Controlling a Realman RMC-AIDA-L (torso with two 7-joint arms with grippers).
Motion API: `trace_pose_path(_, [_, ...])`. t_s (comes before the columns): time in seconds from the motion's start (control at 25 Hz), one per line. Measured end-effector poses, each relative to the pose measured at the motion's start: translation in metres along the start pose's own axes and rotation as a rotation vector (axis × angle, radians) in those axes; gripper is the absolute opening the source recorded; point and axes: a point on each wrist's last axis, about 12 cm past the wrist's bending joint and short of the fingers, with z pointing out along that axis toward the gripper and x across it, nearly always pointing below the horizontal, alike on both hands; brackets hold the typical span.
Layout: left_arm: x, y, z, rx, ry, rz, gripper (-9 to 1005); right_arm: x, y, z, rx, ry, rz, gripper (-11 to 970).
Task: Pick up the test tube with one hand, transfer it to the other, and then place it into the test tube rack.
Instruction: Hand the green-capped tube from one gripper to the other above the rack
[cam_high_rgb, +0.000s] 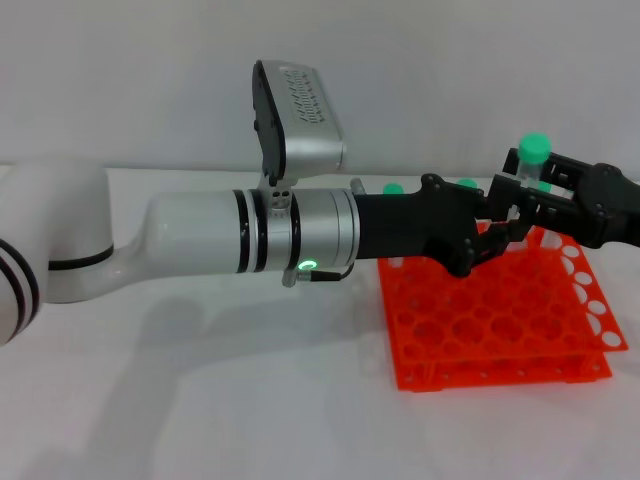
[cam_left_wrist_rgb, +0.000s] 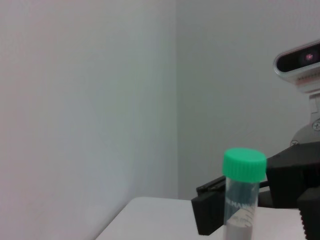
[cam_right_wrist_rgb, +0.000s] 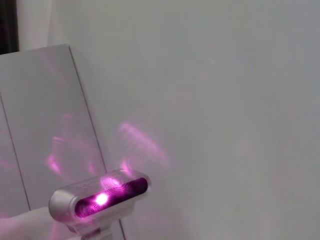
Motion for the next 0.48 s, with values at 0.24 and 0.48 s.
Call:
trace_pose_path(0.24, [0.0042, -0.0021, -0.0021, -0.007, -0.011, -0.02, 268, 0.0024, 0.0026, 0.0024, -0.003, -0.011, -0.021, 648])
trace_pose_path(0.48, [0.005, -0.0039, -0.0011, -0.003, -0.012, -0.018, 272, 0.0024, 0.0031, 0.0041, -0.009, -0.009, -0.023, 499])
